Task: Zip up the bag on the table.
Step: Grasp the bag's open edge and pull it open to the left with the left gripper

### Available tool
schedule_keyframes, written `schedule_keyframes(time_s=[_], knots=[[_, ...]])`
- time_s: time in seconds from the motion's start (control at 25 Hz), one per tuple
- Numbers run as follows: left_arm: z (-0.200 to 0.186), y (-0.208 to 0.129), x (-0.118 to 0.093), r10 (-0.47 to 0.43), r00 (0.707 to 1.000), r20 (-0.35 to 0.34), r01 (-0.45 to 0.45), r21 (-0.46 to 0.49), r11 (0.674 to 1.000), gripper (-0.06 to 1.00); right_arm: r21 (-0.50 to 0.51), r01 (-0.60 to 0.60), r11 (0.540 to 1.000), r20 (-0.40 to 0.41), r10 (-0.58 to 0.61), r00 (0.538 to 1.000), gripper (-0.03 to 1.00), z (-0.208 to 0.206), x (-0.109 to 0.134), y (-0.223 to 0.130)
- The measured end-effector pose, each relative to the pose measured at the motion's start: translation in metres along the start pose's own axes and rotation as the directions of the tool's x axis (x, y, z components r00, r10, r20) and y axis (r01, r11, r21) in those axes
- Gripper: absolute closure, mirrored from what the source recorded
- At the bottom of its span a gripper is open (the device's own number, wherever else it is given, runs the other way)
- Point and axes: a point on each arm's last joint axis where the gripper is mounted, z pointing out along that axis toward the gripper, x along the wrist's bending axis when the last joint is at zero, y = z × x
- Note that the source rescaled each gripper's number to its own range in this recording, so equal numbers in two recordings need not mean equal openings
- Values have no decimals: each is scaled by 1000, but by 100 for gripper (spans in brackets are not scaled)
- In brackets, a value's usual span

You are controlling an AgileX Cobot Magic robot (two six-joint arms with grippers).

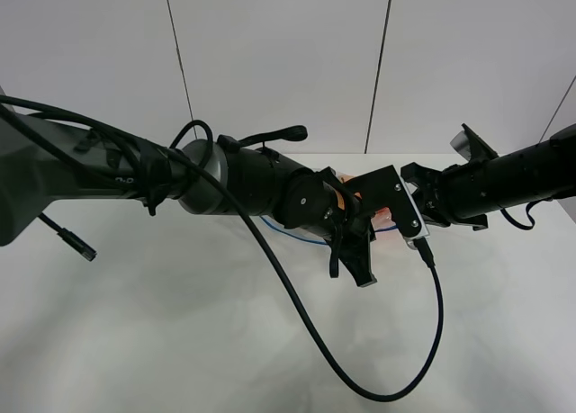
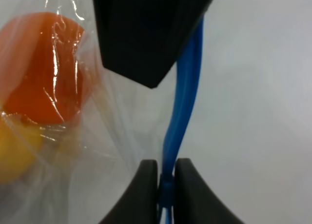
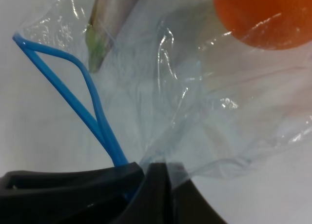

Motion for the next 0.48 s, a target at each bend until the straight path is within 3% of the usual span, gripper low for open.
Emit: schedule_keyframes(time_s=[0.48], knots=[[0,0,0,3,1000,4,-3,5,1000,94,7,13,1000,8,-13,1000,97,0,-1,-1]])
